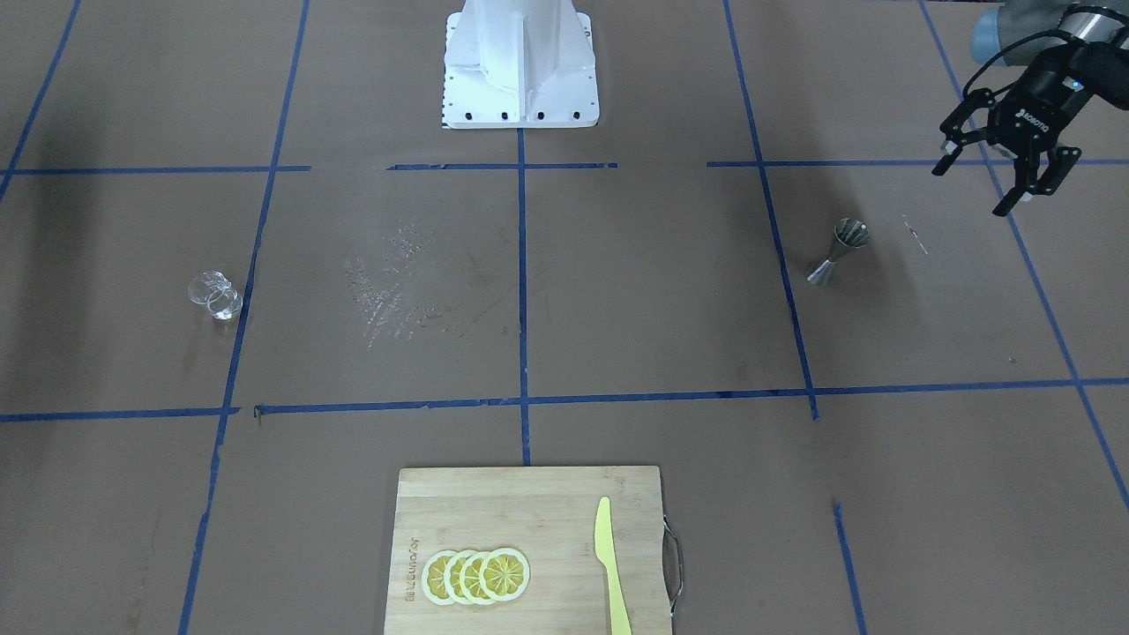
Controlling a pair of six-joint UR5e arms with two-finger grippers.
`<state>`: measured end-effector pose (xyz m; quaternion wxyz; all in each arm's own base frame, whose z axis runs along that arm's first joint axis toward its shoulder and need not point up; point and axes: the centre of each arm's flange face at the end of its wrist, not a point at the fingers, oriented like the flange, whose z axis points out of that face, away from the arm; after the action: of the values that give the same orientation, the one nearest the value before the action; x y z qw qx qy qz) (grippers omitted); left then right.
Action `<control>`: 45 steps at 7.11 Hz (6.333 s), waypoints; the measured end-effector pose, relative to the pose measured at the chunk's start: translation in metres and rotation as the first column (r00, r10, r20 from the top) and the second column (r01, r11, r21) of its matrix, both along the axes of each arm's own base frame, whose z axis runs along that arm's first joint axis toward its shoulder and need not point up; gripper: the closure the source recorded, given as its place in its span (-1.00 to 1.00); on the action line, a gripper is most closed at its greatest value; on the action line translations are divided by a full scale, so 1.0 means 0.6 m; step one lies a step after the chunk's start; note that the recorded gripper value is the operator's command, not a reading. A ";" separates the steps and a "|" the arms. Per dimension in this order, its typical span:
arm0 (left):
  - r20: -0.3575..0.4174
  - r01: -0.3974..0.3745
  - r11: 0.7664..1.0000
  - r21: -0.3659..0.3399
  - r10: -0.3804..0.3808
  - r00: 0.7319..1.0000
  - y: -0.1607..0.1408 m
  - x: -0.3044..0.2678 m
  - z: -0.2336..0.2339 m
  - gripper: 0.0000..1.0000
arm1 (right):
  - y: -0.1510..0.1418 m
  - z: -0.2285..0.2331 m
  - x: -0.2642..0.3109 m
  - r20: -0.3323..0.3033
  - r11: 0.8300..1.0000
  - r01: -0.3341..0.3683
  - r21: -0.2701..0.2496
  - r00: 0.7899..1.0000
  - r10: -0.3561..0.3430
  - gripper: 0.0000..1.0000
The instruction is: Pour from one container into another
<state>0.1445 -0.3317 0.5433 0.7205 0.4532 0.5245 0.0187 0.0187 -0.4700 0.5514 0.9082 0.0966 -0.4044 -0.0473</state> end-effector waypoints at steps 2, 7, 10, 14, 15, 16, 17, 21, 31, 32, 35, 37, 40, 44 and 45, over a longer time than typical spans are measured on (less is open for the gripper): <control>-0.014 0.145 0.989 -0.003 -0.145 0.989 0.013 0.062 -0.001 -1.00 | 0.007 0.002 0.002 0.000 1.000 -0.005 -0.006 1.000 0.005 -1.00; 0.014 0.456 0.890 0.015 -0.456 0.890 0.066 0.140 0.015 -1.00 | 0.009 0.004 0.005 0.000 1.000 -0.010 -0.011 1.000 0.010 -1.00; 0.008 0.478 0.878 0.017 -0.478 0.878 0.082 0.172 0.017 -1.00 | 0.009 0.005 0.006 -0.001 1.000 -0.011 -0.012 1.000 0.011 -1.00; -0.017 0.473 0.881 0.015 -0.472 0.881 0.103 0.266 0.015 -1.00 | 0.008 0.007 0.007 -0.003 1.000 -0.013 -0.014 1.000 0.013 -1.00; -0.016 0.469 0.883 0.015 -0.469 0.883 0.106 0.276 0.016 -1.00 | 0.008 0.008 0.007 -0.003 1.000 -0.013 -0.014 1.000 0.013 -1.00; -0.015 0.465 0.885 0.016 -0.465 0.885 0.108 0.283 0.018 -1.00 | 0.008 0.008 0.007 -0.003 1.000 -0.013 -0.015 1.000 0.013 -1.00; -0.012 0.464 0.886 0.017 -0.464 0.886 0.109 0.290 0.021 -1.00 | 0.007 0.009 0.007 -0.003 1.000 -0.013 -0.015 1.000 0.013 -1.00; 0.008 0.459 0.888 0.029 -0.459 0.888 0.110 0.317 0.035 -1.00 | 0.008 0.010 0.007 -0.004 1.000 -0.013 -0.017 1.000 0.013 -1.00; 0.059 0.395 0.916 0.076 -0.400 0.915 0.111 0.372 0.059 -0.79 | 0.007 0.011 0.007 -0.006 1.000 -0.014 -0.017 1.000 0.014 -1.00; 0.065 0.380 0.922 0.076 -0.385 0.921 0.113 0.374 0.063 -0.79 | 0.007 0.010 0.007 -0.006 1.000 -0.014 -0.017 1.000 0.014 -1.00; 0.072 0.364 0.928 0.076 -0.369 0.927 0.107 0.372 0.069 -0.79 | 0.006 0.009 0.007 -0.006 1.000 -0.014 -0.014 1.000 0.014 -1.00; 0.071 0.368 0.927 0.073 -0.372 0.925 0.095 0.365 0.070 -0.79 | 0.005 0.008 0.007 -0.006 1.000 -0.014 -0.013 1.000 0.014 -1.00; 0.070 0.384 0.921 0.068 -0.388 0.919 0.078 0.353 0.072 -0.34 | 0.005 0.007 0.007 -0.006 1.000 -0.014 -0.012 1.000 0.014 -1.00; 0.069 0.384 0.921 0.066 -0.388 0.919 0.076 0.358 0.072 -0.27 | 0.005 0.005 0.009 -0.006 1.000 -0.015 -0.009 1.000 0.015 -1.00; 0.070 0.383 0.921 0.067 -0.387 0.919 0.077 0.359 0.073 -0.27 | 0.005 0.005 0.010 -0.006 1.000 -0.016 -0.008 1.000 0.016 -1.00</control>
<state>0.3596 -0.2856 0.5871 0.7190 0.5648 0.3946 -0.0913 0.0246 -0.4668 0.5545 0.9101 0.0960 -0.4013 -0.0384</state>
